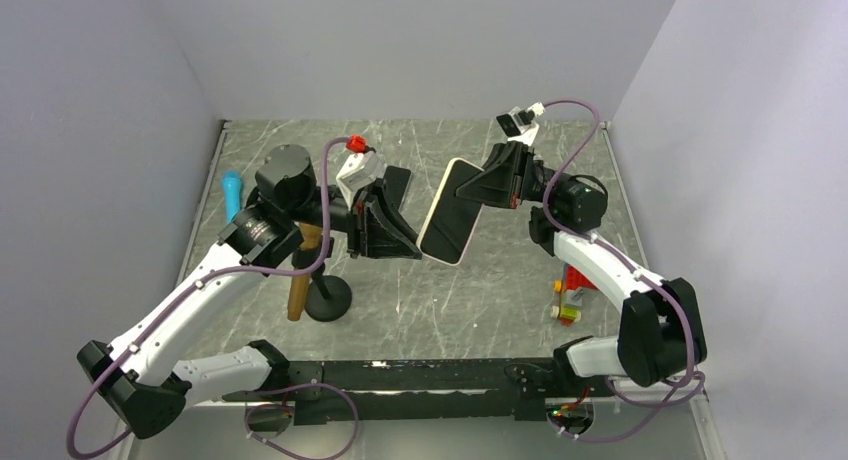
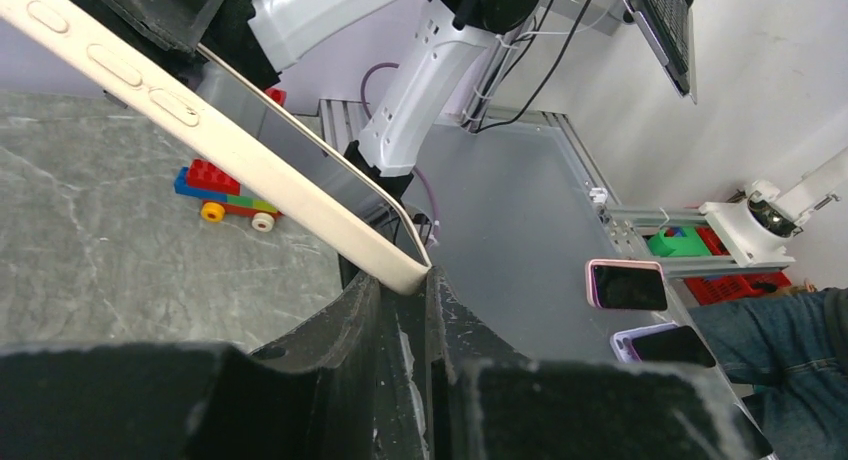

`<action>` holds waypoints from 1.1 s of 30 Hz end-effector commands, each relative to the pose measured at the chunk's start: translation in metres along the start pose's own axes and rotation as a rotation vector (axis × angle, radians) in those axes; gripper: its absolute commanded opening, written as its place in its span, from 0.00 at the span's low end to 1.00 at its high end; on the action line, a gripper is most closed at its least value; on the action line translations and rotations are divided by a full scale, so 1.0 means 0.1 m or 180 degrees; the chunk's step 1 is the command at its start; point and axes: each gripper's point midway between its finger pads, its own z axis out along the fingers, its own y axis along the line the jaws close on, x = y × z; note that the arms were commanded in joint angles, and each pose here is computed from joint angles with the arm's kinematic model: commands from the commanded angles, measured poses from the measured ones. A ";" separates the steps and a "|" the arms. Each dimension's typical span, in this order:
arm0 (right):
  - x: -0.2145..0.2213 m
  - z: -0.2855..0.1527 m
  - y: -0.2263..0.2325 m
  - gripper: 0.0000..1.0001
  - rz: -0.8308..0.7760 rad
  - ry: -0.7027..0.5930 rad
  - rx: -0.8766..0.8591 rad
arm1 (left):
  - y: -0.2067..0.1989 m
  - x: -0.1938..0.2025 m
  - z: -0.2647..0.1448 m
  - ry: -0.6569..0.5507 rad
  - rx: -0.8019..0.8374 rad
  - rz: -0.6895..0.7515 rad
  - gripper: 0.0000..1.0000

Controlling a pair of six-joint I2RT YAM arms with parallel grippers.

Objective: Take the phone out of the phone case
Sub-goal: Remove the phone case from the phone.

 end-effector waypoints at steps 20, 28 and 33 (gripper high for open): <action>0.01 0.28 0.72 0.00 -0.0345 -0.0120 -0.0953 | 1.28 0.16 -0.45 0.0113 -0.1983 0.0107 0.00; 0.02 0.34 0.68 0.00 -0.0083 -0.0152 -0.1024 | 1.50 0.08 -0.64 0.0368 -0.2288 0.0469 0.00; -0.02 0.34 0.65 0.00 0.0011 -0.0211 -0.1036 | 1.65 0.33 -0.71 0.0587 -0.2302 0.0229 0.00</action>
